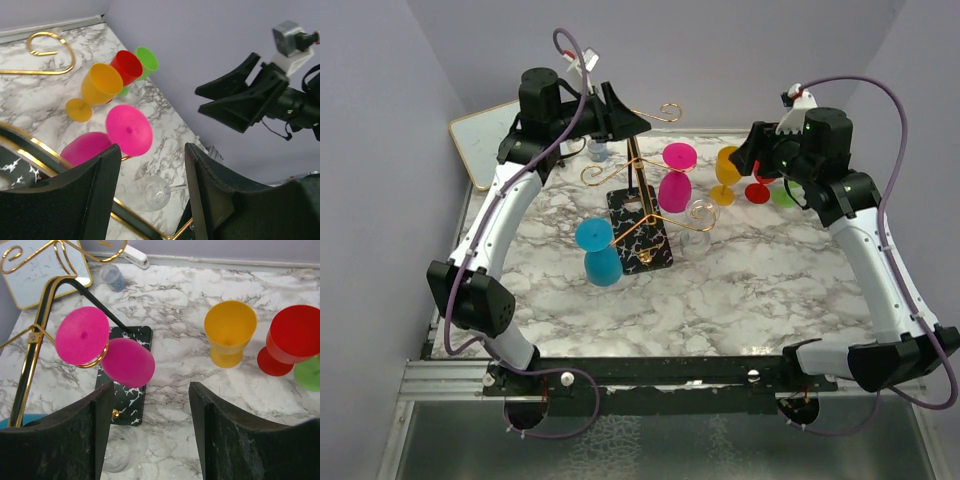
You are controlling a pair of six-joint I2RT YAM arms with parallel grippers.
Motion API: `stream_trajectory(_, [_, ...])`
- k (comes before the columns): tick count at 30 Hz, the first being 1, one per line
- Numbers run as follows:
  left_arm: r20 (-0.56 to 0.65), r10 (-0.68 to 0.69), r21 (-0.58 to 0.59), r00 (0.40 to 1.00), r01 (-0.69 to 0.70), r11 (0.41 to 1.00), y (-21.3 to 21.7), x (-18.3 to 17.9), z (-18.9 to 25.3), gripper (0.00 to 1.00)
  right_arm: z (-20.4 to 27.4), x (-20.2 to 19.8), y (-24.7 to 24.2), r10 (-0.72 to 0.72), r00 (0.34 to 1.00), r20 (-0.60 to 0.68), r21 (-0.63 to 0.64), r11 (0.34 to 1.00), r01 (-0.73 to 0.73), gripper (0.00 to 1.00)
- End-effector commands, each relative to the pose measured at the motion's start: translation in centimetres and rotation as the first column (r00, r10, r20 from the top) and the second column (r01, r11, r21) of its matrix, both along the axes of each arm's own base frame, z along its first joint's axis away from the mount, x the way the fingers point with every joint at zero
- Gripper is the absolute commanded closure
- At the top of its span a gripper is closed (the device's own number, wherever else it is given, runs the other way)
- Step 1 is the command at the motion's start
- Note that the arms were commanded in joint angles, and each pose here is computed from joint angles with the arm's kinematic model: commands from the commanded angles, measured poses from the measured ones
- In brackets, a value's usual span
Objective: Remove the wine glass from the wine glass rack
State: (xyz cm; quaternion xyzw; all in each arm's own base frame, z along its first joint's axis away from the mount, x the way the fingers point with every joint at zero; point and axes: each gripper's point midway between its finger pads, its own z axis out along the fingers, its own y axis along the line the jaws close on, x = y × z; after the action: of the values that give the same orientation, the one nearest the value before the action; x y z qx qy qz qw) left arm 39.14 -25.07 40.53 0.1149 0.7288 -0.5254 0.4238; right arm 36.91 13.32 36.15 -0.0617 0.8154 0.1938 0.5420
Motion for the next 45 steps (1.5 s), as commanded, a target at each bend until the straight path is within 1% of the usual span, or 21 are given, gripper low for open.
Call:
stream_trajectory(1, [0.034, -0.041, 0.049, 0.999, 0.04, 0.998, -2.0, -0.6, 1.6, 0.45, 0.8, -1.0, -0.1, -0.007, 0.999, 0.037, 0.032, 0.999, 0.005, 0.39])
stream_trajectory(5, [-0.01, 0.01, 0.17, 1.0, -0.008, 0.985, -2.9, 0.8, -1.1, 0.47, 1.0, -1.7, -0.3, -0.015, 0.998, 0.056, 0.046, 0.999, 0.012, 0.39])
stream_trajectory(10, [-0.043, 0.035, 0.255, 0.998, -0.023, 0.967, -3.5, 1.6, -3.7, 0.47, 0.9, -2.2, -0.6, -0.027, 0.998, 0.061, 0.054, 0.998, 0.024, 0.4])
stream_trajectory(12, [-0.057, 0.038, 0.273, 0.998, -0.02, 0.962, -3.7, 1.8, -4.4, 0.47, 0.9, -2.4, -0.5, -0.02, 0.998, 0.062, 0.056, 0.998, 0.016, 0.4])
stream_trajectory(22, [-0.107, -0.007, 0.258, 0.994, 0.035, 0.966, -5.2, 1.8, -6.3, 0.48, 1.2, -2.9, -0.8, -0.023, 0.997, 0.078, 0.048, 0.999, 0.019, 0.4])
stream_trajectory(31, [-0.14, -0.053, 0.215, 0.989, 0.082, 0.973, -6.2, 1.7, -7.2, 0.48, 1.1, -3.0, -0.9, -0.022, 0.996, 0.085, 0.042, 0.999, 0.018, 0.41])
stream_trajectory(39, [-0.159, -0.096, 0.165, 0.983, 0.122, 0.979, -7.1, 1.5, -7.1, 0.5, 1.3, -2.9, -0.9, -0.023, 0.995, 0.096, 0.044, 0.999, 0.019, 0.41])
stream_trajectory(45, [-0.168, -0.102, 0.167, 0.981, 0.13, 0.977, -7.4, 1.6, -7.5, 0.51, 1.4, -3.0, -1.0, -0.025, 0.994, 0.103, 0.041, 0.999, 0.021, 0.41])
